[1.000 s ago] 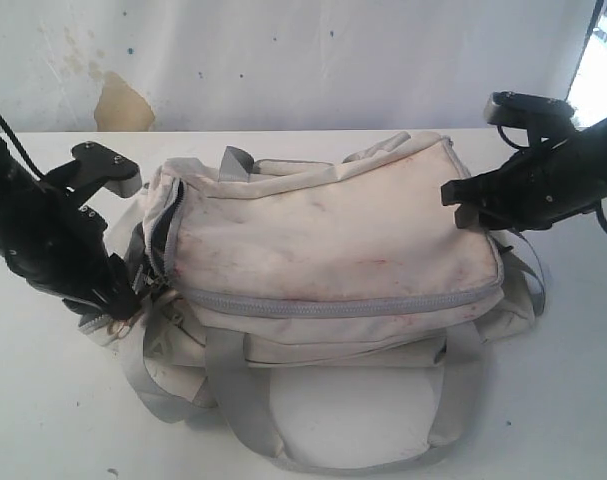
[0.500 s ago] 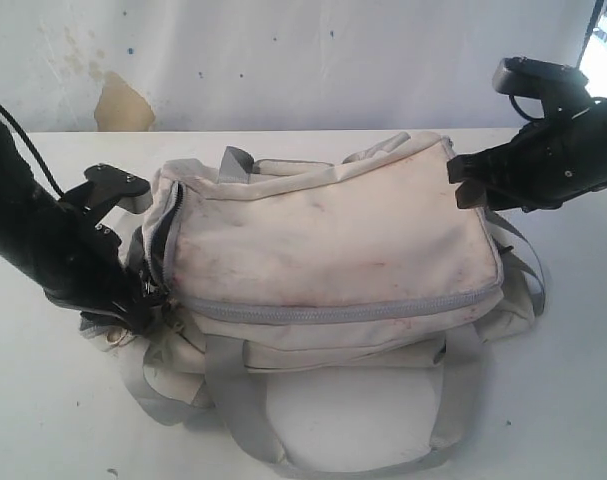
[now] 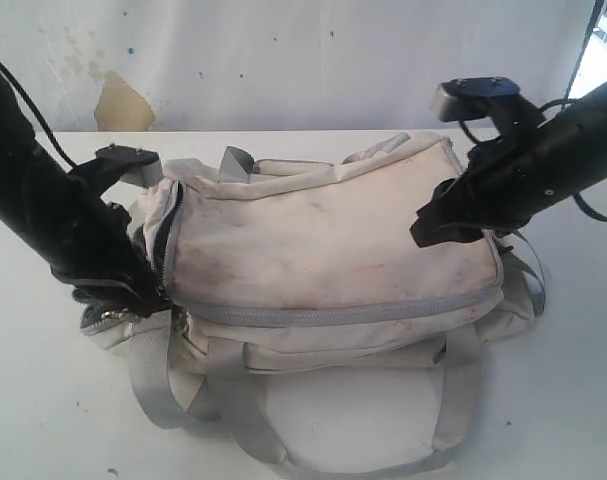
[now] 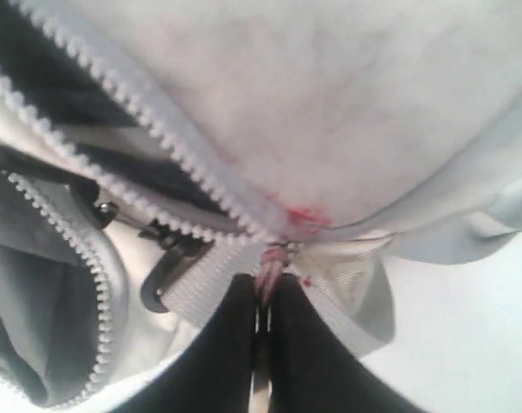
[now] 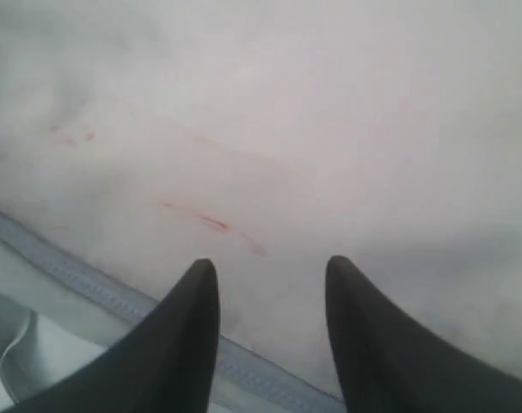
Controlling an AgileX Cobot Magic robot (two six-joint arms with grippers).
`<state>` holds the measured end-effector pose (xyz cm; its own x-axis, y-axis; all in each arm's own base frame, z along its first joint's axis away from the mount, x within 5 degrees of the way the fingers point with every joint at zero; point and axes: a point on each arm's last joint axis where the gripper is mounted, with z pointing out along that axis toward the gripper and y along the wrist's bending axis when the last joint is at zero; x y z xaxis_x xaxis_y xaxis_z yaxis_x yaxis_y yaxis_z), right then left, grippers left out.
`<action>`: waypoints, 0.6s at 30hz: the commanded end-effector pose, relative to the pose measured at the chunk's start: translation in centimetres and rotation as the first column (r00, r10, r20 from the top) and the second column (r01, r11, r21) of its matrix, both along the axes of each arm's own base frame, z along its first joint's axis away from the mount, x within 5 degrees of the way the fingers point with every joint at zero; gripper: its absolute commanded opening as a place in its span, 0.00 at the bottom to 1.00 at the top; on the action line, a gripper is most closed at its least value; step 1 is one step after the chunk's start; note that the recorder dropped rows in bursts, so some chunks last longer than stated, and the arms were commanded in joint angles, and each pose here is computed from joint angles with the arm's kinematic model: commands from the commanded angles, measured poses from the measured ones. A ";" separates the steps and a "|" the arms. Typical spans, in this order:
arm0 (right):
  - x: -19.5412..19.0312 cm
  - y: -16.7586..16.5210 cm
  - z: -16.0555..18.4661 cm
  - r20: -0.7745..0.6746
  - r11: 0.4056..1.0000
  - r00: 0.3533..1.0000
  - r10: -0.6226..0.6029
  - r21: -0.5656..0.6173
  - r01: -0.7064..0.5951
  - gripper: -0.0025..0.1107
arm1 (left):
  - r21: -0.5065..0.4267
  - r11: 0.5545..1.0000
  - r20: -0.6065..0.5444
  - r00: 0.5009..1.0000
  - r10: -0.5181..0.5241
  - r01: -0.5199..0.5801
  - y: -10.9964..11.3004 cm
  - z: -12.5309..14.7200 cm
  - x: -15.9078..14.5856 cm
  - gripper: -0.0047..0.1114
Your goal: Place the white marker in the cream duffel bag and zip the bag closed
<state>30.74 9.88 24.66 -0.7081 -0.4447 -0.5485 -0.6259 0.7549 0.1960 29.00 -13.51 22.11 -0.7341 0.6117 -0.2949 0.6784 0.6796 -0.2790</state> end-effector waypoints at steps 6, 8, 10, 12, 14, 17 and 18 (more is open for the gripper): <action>-2.1 5.7 0.7 0.135 0.951 0.941 0.310 -0.032 -0.308 0.36 | -0.097 0.993 -0.069 0.995 -0.078 0.071 -1.2 4.7 0.3 0.04; -2.6 6.8 0.7 0.134 0.946 0.938 0.319 0.002 -0.323 0.36 | -0.087 0.993 -0.035 0.996 -0.081 0.078 -1.2 5.4 0.6 0.04; -2.7 7.5 0.7 0.144 0.944 0.934 0.327 0.003 -0.331 0.42 | -0.071 0.994 0.005 0.997 -0.081 0.081 -1.1 5.9 1.1 0.04; -2.8 7.8 0.5 0.141 0.941 0.932 0.335 0.002 -0.338 0.53 | -0.057 0.998 -0.023 1.000 0.007 -0.009 -1.0 5.8 1.2 0.04; -3.0 8.1 0.5 0.142 0.939 0.930 0.340 0.006 -0.344 0.57 | -0.064 0.996 -0.029 0.998 0.058 -0.059 -0.7 5.9 1.5 0.04; -3.2 8.4 0.5 0.142 0.935 0.926 0.350 0.007 -0.354 0.57 | -0.098 0.985 -0.074 0.988 0.136 -0.143 -0.5 6.0 1.7 0.04; -3.3 8.6 0.5 0.155 0.929 0.918 0.365 -0.002 -0.370 0.57 | -0.126 0.976 -0.094 0.981 0.168 -0.179 -0.3 6.2 1.8 0.04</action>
<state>27.51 18.12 25.08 -0.4352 -0.6347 -0.6386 -0.8693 0.4809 0.1144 30.47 -14.03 27.69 -0.8109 0.5111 -0.2850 0.5851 0.7185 -0.3760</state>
